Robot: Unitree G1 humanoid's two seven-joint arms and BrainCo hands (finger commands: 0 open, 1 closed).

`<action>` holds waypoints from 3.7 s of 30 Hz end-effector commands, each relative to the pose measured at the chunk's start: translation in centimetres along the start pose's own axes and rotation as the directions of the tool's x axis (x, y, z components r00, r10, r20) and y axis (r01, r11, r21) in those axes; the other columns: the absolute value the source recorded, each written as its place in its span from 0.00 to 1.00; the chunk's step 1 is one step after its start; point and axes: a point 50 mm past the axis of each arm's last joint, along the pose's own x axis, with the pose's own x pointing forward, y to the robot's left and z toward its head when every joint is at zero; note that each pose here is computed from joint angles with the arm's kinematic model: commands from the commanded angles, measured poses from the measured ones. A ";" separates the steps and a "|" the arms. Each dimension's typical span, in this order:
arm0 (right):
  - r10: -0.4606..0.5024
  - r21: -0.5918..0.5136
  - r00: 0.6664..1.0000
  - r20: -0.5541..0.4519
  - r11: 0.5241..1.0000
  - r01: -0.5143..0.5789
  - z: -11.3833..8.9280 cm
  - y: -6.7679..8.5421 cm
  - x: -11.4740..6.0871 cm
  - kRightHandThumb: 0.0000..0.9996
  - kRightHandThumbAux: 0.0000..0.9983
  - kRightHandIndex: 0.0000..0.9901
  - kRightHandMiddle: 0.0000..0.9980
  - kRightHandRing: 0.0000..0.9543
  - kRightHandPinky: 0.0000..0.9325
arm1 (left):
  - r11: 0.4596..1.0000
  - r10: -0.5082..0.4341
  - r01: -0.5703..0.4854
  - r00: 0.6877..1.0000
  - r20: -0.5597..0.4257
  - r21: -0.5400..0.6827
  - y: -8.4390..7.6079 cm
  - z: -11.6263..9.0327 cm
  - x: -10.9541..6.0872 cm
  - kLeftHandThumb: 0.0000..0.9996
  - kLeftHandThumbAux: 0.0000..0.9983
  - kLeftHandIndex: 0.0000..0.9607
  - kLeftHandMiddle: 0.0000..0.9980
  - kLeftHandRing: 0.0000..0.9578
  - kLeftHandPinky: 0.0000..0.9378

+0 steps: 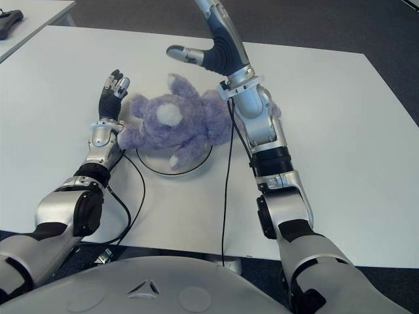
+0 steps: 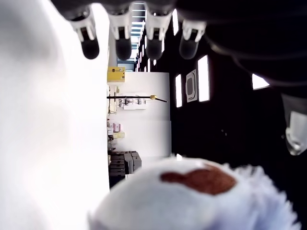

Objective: Put the doll into the plate.

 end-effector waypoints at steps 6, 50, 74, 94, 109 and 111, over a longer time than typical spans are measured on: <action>-0.076 0.063 0.989 -0.128 0.994 0.084 -2.7 -1.2 -0.3 0.00 0.31 0.00 0.00 0.00 0.00 | 0.998 0.035 -0.060 0.875 -0.483 -0.036 0.0 -11.2 -9.4 0.00 0.44 0.01 0.06 0.02 0.00; -0.218 0.162 0.894 -0.391 0.940 0.300 -8.3 -2.5 -4.1 0.00 0.44 0.00 0.00 0.00 0.00 | 0.991 0.079 -0.112 0.922 -0.380 -0.067 1.4 -10.3 -9.1 0.00 0.40 0.00 0.00 0.00 0.00; -0.288 0.134 0.839 -0.462 0.912 0.387 -9.6 -4.1 -5.0 0.00 0.48 0.00 0.00 0.00 0.00 | 0.992 0.093 -0.119 0.909 -0.406 -0.038 2.0 -10.5 -9.1 0.00 0.42 0.00 0.02 0.00 0.00; -0.187 0.257 0.733 -0.654 0.857 0.447 -11.3 1.2 -7.3 0.00 0.52 0.00 0.00 0.00 0.00 | 0.990 0.109 -0.134 0.919 -0.379 -0.041 2.0 -9.9 -8.4 0.00 0.39 0.01 0.02 0.00 0.00; -0.136 0.288 0.636 -0.760 0.806 0.517 -12.0 3.3 -9.0 0.00 0.60 0.00 0.01 0.00 0.00 | 0.991 0.101 -0.124 0.939 -0.330 -0.052 1.7 -8.9 -7.4 0.00 0.40 0.02 0.03 0.00 0.00; -0.131 0.290 0.630 -0.766 0.804 0.519 -12.1 3.5 -9.2 0.00 0.60 0.00 0.01 0.00 0.00 | 0.991 0.101 -0.124 0.940 -0.326 -0.051 1.7 -8.9 -7.3 0.00 0.40 0.02 0.03 0.00 0.00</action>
